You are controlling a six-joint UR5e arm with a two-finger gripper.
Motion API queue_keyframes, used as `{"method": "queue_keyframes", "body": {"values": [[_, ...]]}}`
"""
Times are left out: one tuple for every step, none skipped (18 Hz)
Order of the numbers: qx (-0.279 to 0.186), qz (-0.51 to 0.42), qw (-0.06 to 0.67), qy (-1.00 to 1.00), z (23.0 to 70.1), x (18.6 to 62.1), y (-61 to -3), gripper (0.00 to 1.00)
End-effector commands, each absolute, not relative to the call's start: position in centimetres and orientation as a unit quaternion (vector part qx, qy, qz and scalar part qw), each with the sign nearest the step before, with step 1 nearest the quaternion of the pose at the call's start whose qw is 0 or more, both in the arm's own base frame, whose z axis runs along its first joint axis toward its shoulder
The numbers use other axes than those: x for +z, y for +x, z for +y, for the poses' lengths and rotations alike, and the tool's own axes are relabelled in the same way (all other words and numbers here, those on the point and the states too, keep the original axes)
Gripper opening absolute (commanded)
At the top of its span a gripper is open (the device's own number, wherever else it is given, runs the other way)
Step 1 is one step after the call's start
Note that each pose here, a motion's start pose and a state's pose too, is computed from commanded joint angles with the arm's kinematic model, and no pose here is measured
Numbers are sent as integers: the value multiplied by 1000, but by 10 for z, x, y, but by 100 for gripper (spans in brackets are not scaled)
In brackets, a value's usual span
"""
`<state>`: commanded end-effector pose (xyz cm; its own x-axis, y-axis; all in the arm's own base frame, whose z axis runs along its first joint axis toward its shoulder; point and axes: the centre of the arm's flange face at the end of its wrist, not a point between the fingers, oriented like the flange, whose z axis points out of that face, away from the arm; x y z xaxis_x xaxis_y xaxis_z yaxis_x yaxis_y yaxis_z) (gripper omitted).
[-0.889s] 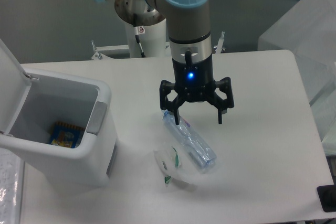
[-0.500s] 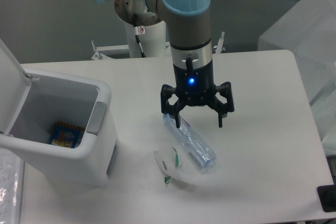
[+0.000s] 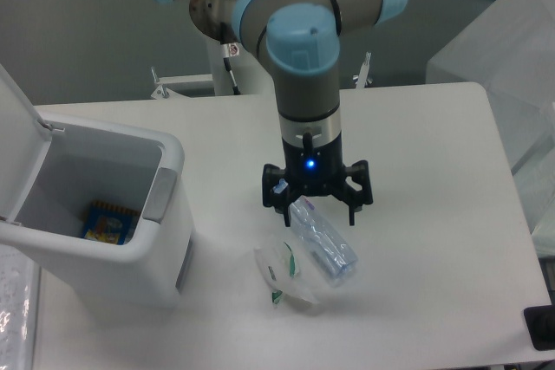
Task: Place the trash in the trash can
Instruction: 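Lower the open gripper onto the crumpled clear plastic bag, then close the gripper on the plastic bag and lift it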
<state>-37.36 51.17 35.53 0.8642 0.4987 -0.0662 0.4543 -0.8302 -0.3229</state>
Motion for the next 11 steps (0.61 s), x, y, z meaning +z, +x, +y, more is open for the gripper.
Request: {"method": "queue_keyframes", "body": {"values": [[66, -255, 143, -954, 519, 343, -371, 100], [60, -258, 136, -955, 525, 330, -370, 100], [54, -261, 130, -955, 531, 320, -370, 100], [50, -264, 125, -955, 538, 311, -368, 100], [43, -270, 119, -955, 542, 300, -365, 100], [41, -277, 117, -953, 545, 295, -367, 100], [38, -286, 114, -951, 547, 289, -368, 100], [34, -291, 110, -950, 548, 282, -369, 100], [31, -296, 104, -949, 550, 274, -369, 100], [30, -293, 99, -950, 554, 266, -366, 100], [28, -293, 94, -951, 555, 260, -366, 100]]}}
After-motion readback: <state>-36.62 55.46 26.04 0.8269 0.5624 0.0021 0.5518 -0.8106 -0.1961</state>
